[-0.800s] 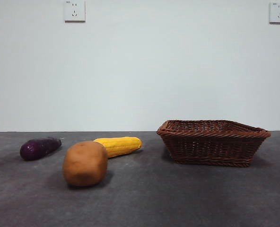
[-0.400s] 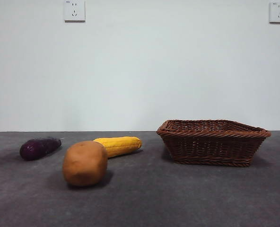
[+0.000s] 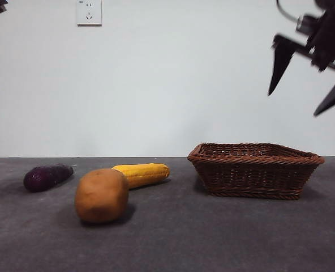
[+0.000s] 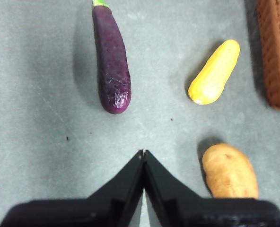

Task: Help me put the vegetables on the table into the basket

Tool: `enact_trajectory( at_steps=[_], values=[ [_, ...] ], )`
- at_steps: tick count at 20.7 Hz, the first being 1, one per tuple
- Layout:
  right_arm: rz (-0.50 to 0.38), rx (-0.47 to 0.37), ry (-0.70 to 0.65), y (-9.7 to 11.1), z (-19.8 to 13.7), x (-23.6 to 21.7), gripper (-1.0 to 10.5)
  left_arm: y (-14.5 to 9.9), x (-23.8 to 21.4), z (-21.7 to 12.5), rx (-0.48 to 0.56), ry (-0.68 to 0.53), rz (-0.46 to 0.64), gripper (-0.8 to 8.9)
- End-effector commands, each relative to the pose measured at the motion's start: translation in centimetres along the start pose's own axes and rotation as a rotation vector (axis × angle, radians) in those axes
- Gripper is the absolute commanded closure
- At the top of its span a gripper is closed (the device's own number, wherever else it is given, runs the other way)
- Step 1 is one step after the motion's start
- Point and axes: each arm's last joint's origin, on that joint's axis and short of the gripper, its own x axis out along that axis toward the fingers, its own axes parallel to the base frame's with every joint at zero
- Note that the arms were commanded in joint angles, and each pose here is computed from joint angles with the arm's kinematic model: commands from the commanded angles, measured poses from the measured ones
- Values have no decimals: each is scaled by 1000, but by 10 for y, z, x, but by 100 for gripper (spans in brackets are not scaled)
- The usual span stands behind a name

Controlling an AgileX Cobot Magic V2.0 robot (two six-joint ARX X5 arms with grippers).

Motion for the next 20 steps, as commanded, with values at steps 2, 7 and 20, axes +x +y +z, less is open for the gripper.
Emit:
enact_trajectory(
  at_steps=[2,7,20],
  values=[
    [-11,0,72,-12,10,39,348,0,1,1,49,1,-8,817],
    [-30,28,168,-28,10,83,349,0,1,1,57,-1,-5,817],
    [-24,49,293,-39,-3,109,963,-1,1,11,87,-98,-13,817]
  ],
)
